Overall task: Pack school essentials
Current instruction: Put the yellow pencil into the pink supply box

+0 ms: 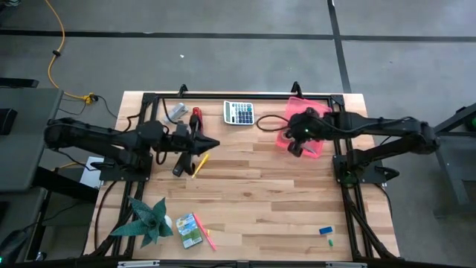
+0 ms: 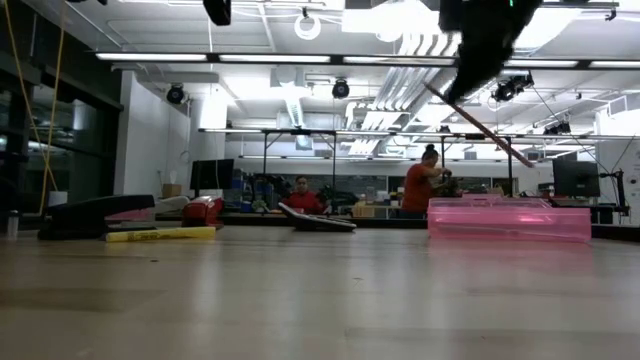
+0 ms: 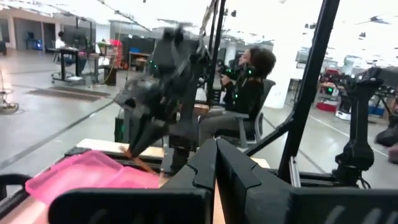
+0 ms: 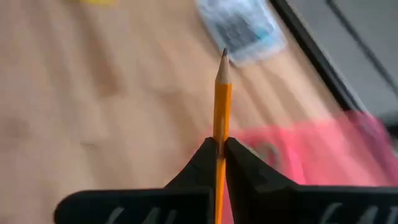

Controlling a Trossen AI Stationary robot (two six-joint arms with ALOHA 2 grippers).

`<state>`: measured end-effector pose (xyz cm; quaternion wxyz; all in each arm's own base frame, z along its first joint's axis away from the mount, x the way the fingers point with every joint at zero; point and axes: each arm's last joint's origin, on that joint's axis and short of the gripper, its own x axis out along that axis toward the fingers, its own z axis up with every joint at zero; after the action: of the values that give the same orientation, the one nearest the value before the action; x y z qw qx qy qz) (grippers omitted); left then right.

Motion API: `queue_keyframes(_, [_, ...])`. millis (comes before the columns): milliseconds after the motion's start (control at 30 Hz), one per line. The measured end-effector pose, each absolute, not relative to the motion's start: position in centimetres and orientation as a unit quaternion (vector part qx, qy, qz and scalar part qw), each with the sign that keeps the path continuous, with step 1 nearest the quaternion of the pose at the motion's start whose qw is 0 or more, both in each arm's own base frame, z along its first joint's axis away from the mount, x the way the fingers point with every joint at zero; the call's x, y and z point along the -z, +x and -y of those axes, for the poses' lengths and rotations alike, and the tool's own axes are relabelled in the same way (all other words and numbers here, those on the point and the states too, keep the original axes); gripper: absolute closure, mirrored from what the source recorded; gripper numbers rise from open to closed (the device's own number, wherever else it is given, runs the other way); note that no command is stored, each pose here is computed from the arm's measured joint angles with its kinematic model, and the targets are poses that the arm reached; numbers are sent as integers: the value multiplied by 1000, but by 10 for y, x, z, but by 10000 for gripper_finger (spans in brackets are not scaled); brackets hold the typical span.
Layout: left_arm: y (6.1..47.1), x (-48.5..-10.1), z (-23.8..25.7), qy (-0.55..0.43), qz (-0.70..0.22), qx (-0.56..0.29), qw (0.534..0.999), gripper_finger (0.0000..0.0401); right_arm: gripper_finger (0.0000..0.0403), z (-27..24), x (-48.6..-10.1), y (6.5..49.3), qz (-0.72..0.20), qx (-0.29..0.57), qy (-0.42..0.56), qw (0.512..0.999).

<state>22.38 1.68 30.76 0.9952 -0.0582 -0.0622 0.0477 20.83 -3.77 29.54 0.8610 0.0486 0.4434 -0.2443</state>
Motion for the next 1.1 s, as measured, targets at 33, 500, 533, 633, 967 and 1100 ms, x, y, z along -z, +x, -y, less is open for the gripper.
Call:
queue_keyframes(33, [222,-309,-17,-58,67,-45,995,401,403,41,-291,206,-452,257,44,853])
queue_keyframes(500, [216,-312,-24,-59,67,-40,995,401,403,74,-246,191,-498,268,83,820])
queue_keyframes(533, [216,-312,-24,-59,66,-40,995,401,403,75,-243,191,-499,269,88,819])
queue_keyframes(633, [216,-311,-24,-69,62,-40,995,401,403,76,-237,190,-495,273,94,819])
queue_keyframes(967, [216,-311,-24,-74,62,-39,994,401,403,75,-221,185,-505,299,95,804])
queue_keyframes(1100, [216,-311,-24,-75,62,-39,994,401,403,75,-218,184,-521,300,95,793])
